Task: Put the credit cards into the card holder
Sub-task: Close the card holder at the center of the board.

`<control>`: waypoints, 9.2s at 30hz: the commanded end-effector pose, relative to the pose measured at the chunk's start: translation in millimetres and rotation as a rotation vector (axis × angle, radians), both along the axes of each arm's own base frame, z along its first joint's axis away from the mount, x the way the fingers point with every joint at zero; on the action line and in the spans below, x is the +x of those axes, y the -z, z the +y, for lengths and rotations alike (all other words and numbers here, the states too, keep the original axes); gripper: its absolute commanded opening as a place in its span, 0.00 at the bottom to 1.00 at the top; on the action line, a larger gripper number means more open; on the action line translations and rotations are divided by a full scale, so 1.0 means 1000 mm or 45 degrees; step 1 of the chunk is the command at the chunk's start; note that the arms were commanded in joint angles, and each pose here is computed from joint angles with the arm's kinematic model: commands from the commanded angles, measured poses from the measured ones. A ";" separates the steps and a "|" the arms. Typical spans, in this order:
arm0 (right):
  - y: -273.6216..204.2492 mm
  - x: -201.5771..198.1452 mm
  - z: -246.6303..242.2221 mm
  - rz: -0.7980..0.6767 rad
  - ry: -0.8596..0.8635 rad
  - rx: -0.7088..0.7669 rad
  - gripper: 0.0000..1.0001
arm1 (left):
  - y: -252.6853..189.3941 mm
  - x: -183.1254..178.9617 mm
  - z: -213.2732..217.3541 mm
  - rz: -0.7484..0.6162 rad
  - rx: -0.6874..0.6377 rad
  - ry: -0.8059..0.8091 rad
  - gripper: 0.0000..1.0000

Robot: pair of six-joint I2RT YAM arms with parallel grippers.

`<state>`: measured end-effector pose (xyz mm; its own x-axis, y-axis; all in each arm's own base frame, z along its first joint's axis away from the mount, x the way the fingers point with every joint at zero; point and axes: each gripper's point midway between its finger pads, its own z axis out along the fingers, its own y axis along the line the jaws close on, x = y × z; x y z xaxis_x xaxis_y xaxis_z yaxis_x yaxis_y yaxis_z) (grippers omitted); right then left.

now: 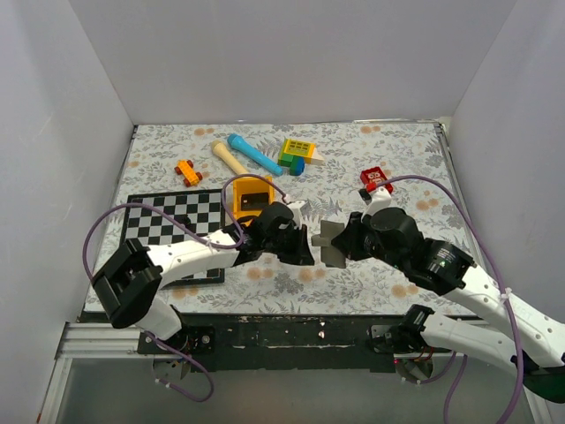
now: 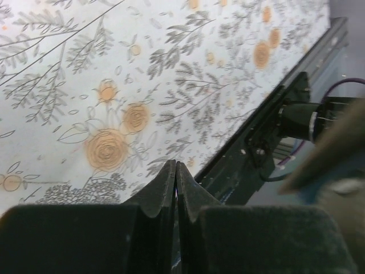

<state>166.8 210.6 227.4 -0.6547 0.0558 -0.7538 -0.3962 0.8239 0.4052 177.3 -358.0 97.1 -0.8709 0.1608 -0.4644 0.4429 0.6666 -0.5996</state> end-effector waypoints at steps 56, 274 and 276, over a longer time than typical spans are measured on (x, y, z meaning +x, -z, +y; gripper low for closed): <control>0.066 0.027 -0.069 0.184 0.314 -0.751 0.01 | -0.095 0.071 0.078 -0.036 -0.281 -0.446 0.00; 0.172 0.040 -0.021 0.564 0.022 -0.132 0.01 | 0.114 0.030 -0.014 0.320 -0.026 -0.178 0.00; 0.174 0.036 -0.022 0.575 -0.002 -0.138 0.01 | 0.114 0.031 -0.015 0.321 -0.029 -0.180 0.00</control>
